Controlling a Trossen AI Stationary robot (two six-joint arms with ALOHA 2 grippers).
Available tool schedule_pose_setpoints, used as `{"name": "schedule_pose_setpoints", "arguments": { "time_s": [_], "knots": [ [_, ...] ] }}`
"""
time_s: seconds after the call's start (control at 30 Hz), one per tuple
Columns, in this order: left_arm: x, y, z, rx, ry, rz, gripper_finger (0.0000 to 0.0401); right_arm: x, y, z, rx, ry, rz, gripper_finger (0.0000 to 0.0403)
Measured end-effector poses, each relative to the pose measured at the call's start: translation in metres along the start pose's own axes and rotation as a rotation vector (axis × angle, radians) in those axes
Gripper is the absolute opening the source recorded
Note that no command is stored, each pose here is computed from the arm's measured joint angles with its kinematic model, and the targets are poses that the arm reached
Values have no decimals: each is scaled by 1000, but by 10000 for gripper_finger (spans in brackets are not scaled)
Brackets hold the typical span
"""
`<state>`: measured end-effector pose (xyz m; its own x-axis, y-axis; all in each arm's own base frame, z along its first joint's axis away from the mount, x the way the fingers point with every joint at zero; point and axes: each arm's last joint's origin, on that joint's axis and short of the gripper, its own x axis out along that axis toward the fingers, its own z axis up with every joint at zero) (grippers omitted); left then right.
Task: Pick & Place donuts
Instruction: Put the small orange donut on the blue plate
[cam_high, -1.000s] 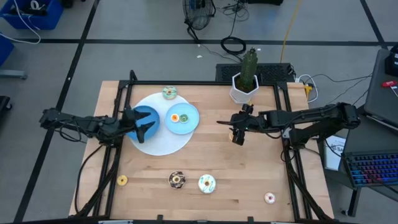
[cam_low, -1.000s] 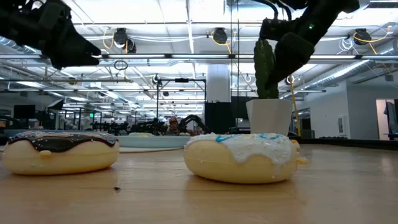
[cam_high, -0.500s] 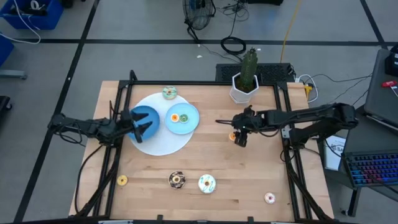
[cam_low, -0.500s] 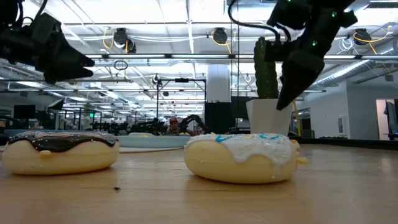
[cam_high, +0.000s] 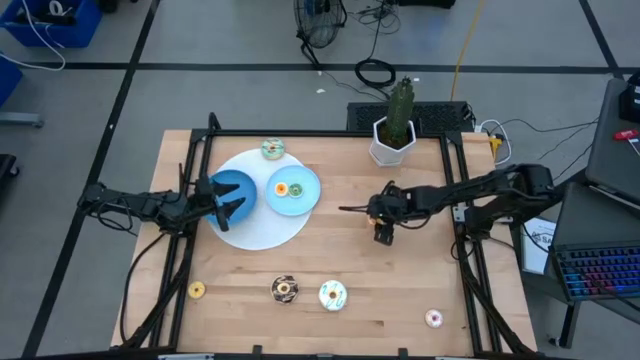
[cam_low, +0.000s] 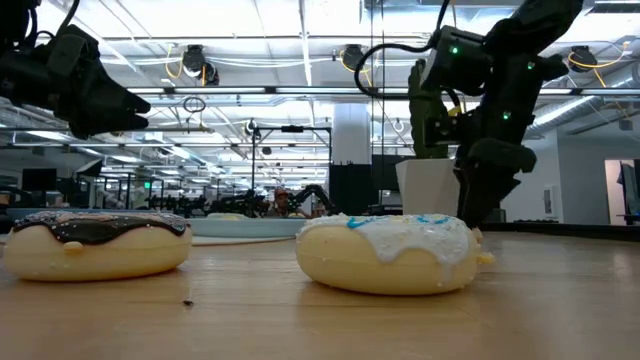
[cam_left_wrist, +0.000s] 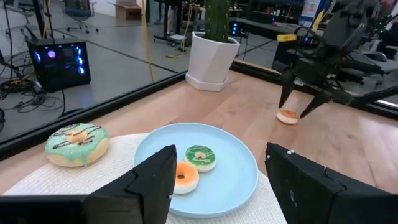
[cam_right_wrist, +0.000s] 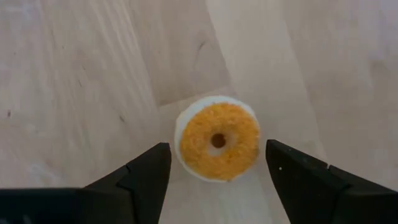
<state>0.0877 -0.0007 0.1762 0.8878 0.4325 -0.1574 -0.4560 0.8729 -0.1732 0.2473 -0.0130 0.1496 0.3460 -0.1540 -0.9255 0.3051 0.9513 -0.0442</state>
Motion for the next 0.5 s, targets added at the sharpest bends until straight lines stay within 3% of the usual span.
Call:
{"name": "schedule_pose_setpoints", "arguments": {
  "time_s": [0.23, 0.5],
  "knots": [
    [0, 0, 0, 6, 0, 0, 243, 2, 2, 1, 26, -7, 18, 277],
    [0, 0, 0, 30, 1, 0, 243, 8, 1, 2, 13, 3, 12, 268]
  ]
}}
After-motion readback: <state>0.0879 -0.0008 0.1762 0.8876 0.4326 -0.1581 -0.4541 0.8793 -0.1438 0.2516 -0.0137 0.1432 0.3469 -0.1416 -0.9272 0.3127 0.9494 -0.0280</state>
